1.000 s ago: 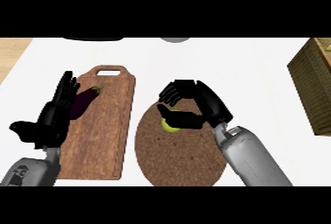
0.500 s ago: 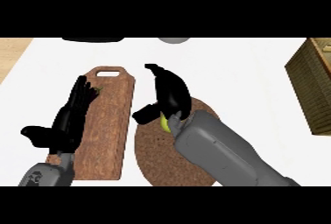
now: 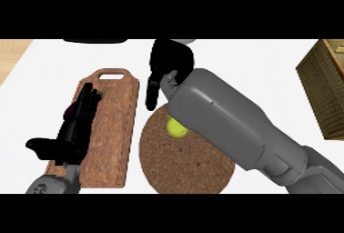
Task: Pick the pear from the placemat and place it in the basket
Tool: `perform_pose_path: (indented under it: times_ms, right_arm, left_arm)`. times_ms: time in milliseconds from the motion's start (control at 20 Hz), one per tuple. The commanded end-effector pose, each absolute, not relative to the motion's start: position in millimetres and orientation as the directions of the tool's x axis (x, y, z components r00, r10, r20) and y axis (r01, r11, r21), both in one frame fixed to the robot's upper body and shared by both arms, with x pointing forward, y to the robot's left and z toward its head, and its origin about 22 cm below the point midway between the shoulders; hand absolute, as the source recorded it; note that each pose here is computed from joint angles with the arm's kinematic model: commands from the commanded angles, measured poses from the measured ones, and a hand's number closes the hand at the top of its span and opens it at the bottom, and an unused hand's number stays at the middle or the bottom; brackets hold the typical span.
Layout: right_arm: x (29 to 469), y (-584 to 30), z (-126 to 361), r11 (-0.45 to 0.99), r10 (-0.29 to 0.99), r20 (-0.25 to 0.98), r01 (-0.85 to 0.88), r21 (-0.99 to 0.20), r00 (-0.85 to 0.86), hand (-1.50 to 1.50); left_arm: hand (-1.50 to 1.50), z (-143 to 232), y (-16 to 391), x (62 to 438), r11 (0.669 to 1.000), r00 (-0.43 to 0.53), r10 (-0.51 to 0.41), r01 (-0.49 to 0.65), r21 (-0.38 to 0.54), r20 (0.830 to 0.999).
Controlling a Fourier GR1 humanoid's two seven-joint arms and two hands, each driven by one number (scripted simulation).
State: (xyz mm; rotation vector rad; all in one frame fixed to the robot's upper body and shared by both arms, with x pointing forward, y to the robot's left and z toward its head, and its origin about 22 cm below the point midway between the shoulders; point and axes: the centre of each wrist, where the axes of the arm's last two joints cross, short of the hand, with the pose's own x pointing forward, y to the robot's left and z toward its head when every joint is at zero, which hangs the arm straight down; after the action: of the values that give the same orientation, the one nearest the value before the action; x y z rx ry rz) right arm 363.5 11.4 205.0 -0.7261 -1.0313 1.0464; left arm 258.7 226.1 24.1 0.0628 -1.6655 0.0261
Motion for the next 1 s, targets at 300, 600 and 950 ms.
perform_pose_path:
  times_ms: [300, 600, 950]
  right_arm:
    - [379, 50, 260, 0.261, 0.96, 0.135, -0.611, -0.747, 0.245, -1.5]
    - [397, 50, 252, 0.182, 0.964, 0.012, -0.622, -0.761, 0.267, -1.5]
    - [395, 46, 212, 0.156, 0.96, -0.04, -0.647, -0.746, 0.277, -1.5]
  left_arm:
    - [0.0, 21, 222, 249, 0.998, -0.095, -0.028, -0.052, 0.023, 0.995]
    - [0.0, 28, 222, 252, 0.999, -0.109, -0.021, -0.05, 0.016, 0.994]
    - [0.0, 26, 221, 252, 0.997, -0.092, -0.026, -0.075, 0.019, 0.995]
